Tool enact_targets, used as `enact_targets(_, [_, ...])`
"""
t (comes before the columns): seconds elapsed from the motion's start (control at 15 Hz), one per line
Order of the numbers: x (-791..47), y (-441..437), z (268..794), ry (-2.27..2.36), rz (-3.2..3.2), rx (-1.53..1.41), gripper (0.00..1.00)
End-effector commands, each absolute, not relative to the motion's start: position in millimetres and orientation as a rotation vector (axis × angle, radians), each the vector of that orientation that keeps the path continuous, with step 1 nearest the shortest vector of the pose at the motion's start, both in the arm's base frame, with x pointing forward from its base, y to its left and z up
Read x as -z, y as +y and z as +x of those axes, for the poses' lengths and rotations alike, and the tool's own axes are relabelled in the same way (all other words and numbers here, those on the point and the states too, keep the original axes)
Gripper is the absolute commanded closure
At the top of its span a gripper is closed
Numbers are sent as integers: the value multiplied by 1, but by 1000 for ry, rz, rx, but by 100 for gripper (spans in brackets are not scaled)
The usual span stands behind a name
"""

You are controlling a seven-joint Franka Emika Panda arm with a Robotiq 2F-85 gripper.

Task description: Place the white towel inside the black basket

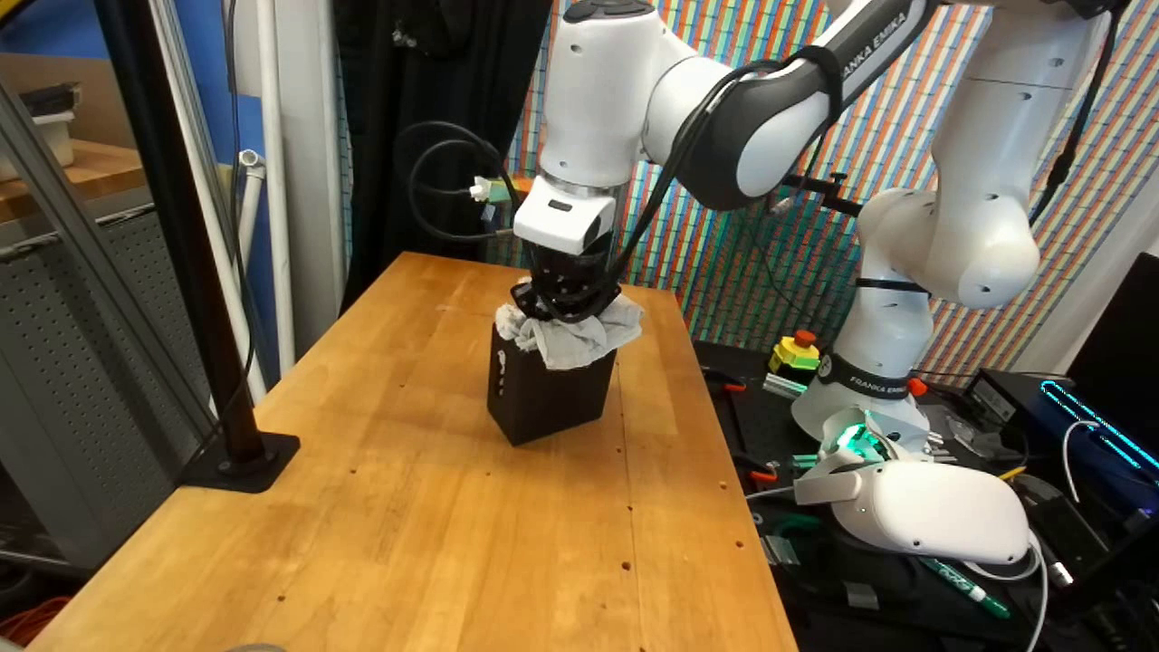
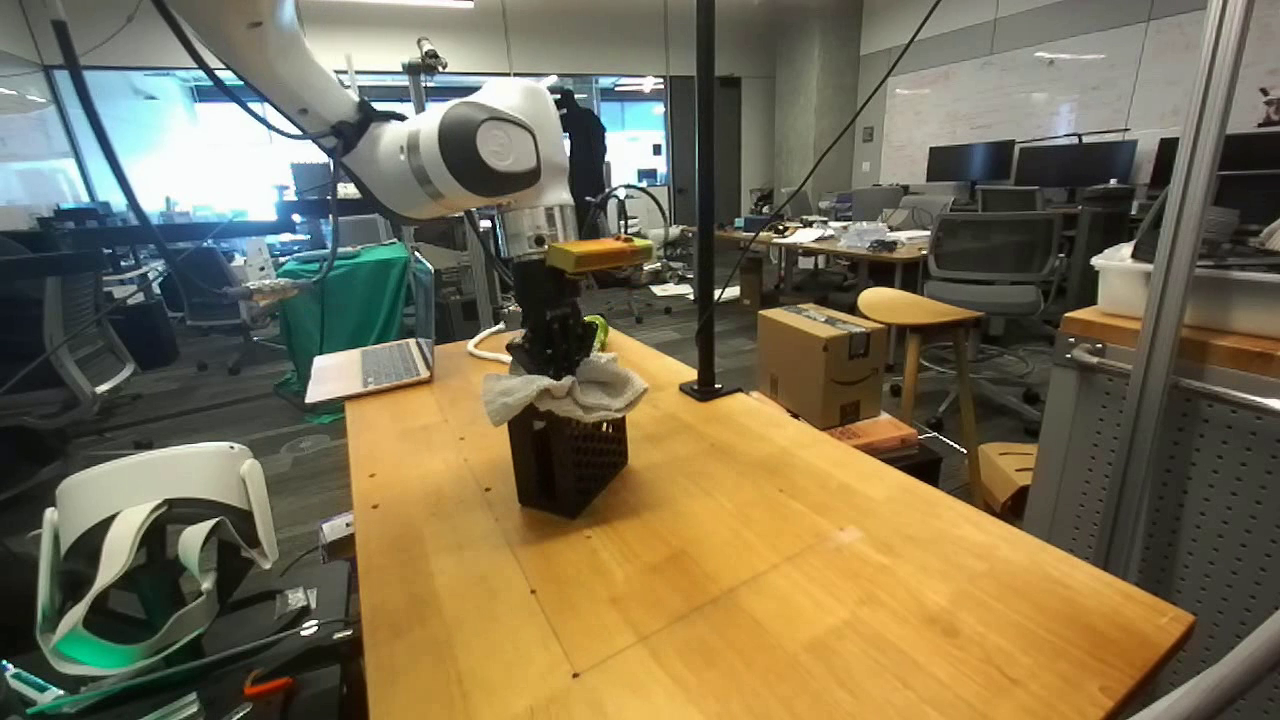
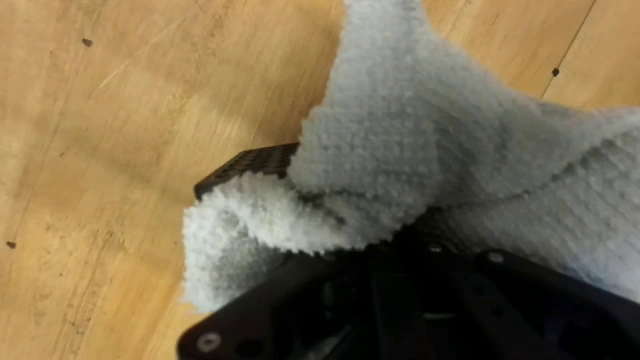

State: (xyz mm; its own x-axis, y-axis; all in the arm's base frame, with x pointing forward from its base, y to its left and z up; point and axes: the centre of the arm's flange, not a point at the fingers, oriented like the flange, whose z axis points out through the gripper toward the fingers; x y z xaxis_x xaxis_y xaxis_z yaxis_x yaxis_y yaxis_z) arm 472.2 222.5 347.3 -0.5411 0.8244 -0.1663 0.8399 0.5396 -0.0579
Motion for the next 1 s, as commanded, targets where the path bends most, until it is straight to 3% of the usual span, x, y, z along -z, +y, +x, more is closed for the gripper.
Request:
enact_targets(0.0, [-390,235,446,2558,1419,237,92])
enact_targets(0.4, [-422,255,417,2482,1412,199,91])
enact_targets(0.93, [-399,321,392,2556,1236,176,92])
